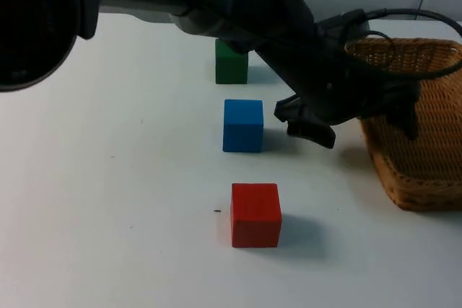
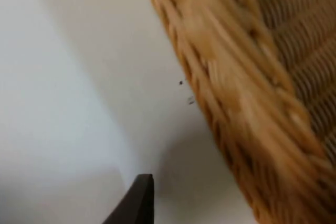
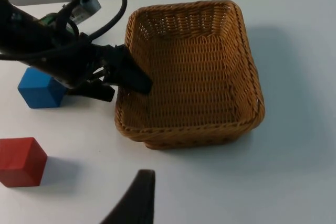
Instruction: Pick up the basket with the left hand and place the blue cube into the basket with the right hand.
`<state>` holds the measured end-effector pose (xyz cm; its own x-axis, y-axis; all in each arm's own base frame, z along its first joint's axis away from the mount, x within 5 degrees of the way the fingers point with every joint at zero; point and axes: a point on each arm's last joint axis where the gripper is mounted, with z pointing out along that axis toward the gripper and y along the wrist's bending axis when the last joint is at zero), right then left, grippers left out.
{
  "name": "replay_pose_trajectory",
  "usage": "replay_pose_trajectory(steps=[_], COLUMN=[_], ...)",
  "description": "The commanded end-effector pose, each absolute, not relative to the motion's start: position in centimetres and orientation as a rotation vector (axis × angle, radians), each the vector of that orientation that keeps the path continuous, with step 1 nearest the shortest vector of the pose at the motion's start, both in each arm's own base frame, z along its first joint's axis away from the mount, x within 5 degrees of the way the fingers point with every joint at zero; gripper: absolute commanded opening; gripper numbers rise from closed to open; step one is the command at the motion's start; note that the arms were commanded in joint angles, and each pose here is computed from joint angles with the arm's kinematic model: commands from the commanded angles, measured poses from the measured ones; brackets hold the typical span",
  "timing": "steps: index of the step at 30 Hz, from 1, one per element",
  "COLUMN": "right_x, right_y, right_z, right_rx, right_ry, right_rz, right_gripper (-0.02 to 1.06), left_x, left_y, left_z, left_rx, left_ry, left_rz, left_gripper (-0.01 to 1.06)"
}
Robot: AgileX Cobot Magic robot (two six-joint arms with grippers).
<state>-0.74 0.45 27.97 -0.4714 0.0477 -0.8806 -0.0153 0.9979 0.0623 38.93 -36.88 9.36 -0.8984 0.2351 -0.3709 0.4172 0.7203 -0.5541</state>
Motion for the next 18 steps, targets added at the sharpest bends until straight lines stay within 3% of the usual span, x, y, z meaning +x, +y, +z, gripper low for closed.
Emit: replay_pose_trajectory(steps=[1,4,7,8,12,18], right_x=[-0.66,-0.66,-0.66,-0.66,-0.66,-0.66], right_y=[0.40,0.40,0.40,0.40,0.40,0.40], right_z=[27.80,27.80,27.80,27.80,27.80,27.80], right_rx=[0.021,0.021,0.021,0.021,0.021,0.021], right_ry=[2.054,2.054,2.054,2.054,2.054,2.054], right_rz=[0.070,0.070,0.070,0.070,0.070,0.070], right_gripper=[1.04,1.04,1.04,1.04,1.04,1.04], left_x=[38.83,38.86,38.89,38.89,38.90,38.97], left_y=[-37.09,-37.10,-37.10,-37.10,-37.14,-37.19], left_z=[9.27,9.28,9.29,9.29,9.33,9.38], left_rx=[0.509,0.494,0.470,0.470,0.460,0.434], left_ry=[2.661,2.663,2.669,2.669,2.668,2.665], left_rz=[-0.938,-0.940,-0.944,-0.944,-0.954,-0.964], left_gripper=[1.02,0.96,0.74,0.74,0.52,0.33])
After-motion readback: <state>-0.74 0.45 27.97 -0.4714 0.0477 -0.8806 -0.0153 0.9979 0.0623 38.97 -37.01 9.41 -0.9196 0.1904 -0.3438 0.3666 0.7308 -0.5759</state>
